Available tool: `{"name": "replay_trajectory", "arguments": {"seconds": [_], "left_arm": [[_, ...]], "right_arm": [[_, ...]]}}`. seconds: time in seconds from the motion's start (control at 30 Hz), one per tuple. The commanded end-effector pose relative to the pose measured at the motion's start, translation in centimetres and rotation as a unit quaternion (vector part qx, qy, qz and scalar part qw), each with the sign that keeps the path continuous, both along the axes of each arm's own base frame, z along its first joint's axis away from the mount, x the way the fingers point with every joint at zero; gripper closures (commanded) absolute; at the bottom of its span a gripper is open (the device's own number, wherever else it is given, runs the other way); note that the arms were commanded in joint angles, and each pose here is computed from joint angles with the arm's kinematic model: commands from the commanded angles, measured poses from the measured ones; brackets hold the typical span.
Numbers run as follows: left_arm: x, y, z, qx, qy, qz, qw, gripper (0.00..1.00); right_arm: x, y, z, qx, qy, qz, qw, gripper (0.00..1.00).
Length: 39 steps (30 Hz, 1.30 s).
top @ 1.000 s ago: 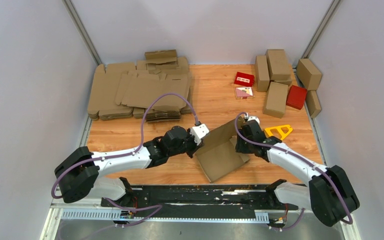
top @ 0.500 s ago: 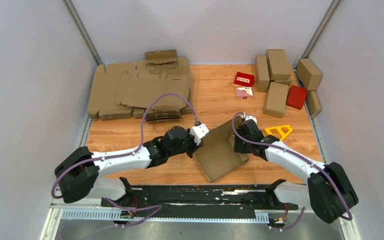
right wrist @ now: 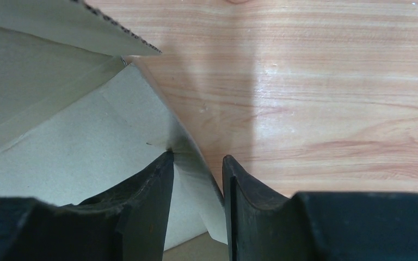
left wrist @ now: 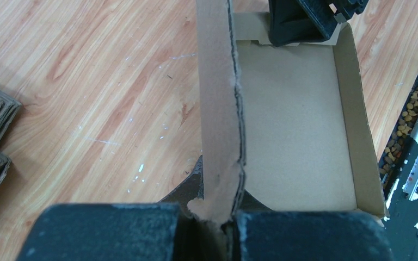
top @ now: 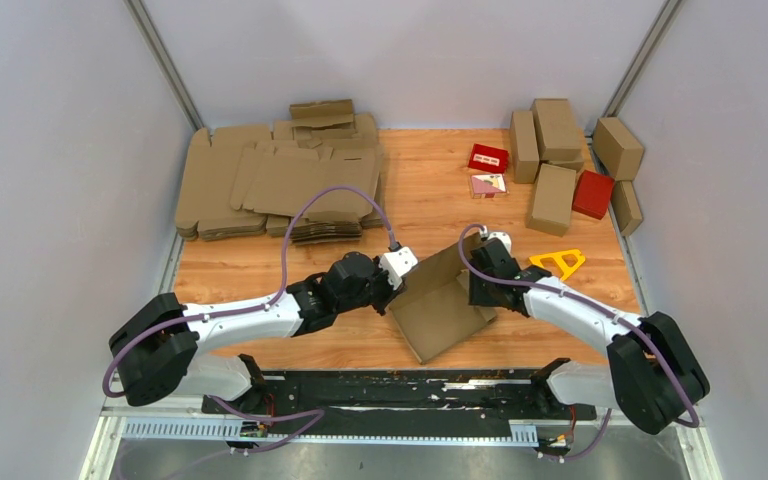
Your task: Fold the paper box
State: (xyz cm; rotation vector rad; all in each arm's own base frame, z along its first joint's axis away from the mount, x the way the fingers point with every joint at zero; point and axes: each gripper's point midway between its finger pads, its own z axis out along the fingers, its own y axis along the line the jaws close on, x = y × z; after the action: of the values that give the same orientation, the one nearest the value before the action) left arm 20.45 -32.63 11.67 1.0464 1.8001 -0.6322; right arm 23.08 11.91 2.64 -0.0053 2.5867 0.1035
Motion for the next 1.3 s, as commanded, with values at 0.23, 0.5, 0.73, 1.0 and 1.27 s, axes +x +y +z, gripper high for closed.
{"name": "replay_trajectory", "arguments": {"seconds": [0.23, 0.5, 0.73, 1.0, 1.27], "left_arm": [[0.3, -0.9, 2.2, -0.029, -0.023, -0.005, 0.999, 0.99], [0.2, -0.9, 2.2, -0.029, -0.021, -0.009, 0.999, 0.99], [0.2, -0.9, 2.2, -0.030, -0.021, -0.009, 0.999, 0.99], [-0.3, -1.2, 2.4, -0.035, -0.017, -0.023, 0.999, 0.99], [-0.2, -1.3, 2.2, -0.032, -0.014, -0.023, 0.999, 0.99]], "right_arm": [[0.3, -1.8, 1.1, -0.045, -0.024, -0.043, 0.998, 0.69], [1.2, 2.0, 2.7, 0.090, -0.066, 0.017, 0.994, 0.53], [2.3, 3.0, 2.7, 0.137, -0.075, 0.013, 0.988, 0.50], [2.0, 1.6, 1.7, 0.151, -0.055, -0.026, 0.987, 0.38], [1.4, 2.5, 2.6, 0.190, -0.062, -0.002, 0.980, 0.31]]}}
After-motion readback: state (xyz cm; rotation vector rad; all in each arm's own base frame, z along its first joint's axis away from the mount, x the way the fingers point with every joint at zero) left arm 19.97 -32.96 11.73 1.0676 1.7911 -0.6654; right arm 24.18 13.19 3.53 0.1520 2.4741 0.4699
